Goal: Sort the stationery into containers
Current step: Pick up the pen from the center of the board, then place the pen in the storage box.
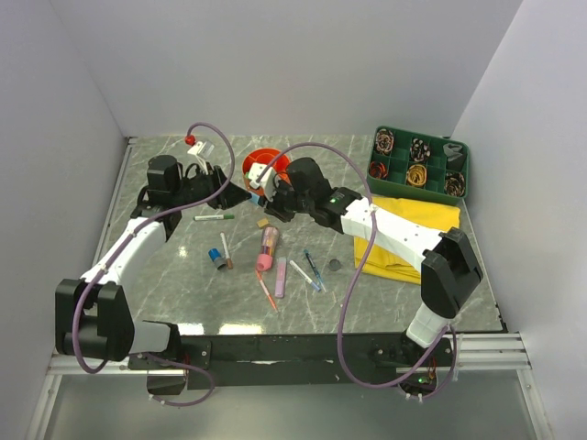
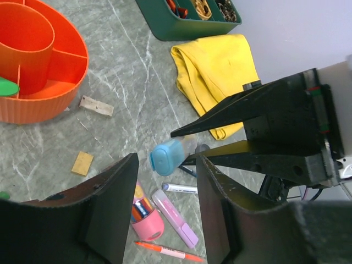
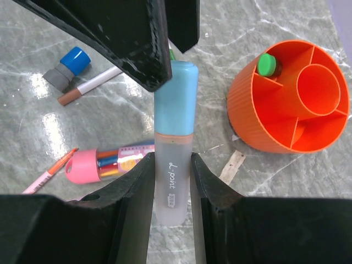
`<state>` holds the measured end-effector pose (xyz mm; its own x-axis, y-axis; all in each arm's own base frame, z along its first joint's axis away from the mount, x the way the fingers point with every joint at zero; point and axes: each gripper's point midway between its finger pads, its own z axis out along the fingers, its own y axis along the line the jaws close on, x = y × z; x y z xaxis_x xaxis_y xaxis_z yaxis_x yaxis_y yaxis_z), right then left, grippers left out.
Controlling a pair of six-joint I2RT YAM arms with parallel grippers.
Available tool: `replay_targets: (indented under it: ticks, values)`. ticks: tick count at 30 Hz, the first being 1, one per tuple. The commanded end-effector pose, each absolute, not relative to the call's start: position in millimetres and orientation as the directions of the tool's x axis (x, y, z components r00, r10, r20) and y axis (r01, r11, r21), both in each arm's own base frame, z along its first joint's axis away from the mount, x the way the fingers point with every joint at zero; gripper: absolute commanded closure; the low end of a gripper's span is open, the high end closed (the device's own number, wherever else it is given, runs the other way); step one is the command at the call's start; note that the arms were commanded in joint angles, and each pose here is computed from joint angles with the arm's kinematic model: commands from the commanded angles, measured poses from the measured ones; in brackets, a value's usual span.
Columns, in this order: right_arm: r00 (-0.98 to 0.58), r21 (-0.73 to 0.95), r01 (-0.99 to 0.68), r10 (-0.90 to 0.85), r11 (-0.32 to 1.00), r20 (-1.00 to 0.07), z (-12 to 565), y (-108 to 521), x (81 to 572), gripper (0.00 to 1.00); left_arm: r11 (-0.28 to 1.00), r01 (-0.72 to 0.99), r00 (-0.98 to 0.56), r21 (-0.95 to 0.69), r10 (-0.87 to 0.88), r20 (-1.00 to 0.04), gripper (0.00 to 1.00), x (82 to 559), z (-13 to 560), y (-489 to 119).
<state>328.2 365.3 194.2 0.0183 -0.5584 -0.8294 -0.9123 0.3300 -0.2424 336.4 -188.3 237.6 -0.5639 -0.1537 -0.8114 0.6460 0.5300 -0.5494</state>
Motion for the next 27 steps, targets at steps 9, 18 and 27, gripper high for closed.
replay_targets:
  ticks: [9,18,27]
  values:
    - [0.118,-0.304,-0.896,-0.489,0.322,-0.864,234,378,326,1.00,0.516,0.661,-0.565,-0.546,-0.137,-0.814,0.63,340,229,-195]
    - [0.111,-0.304,-0.897,-0.504,0.320,-0.857,231,376,325,0.69,0.488,0.696,-0.546,-0.527,-0.117,-0.829,0.97,342,241,-198]
    - [0.033,-0.289,-0.878,-0.555,0.381,-0.831,235,329,318,0.38,0.649,0.728,-0.338,-0.222,0.059,-0.939,0.99,403,278,-176]
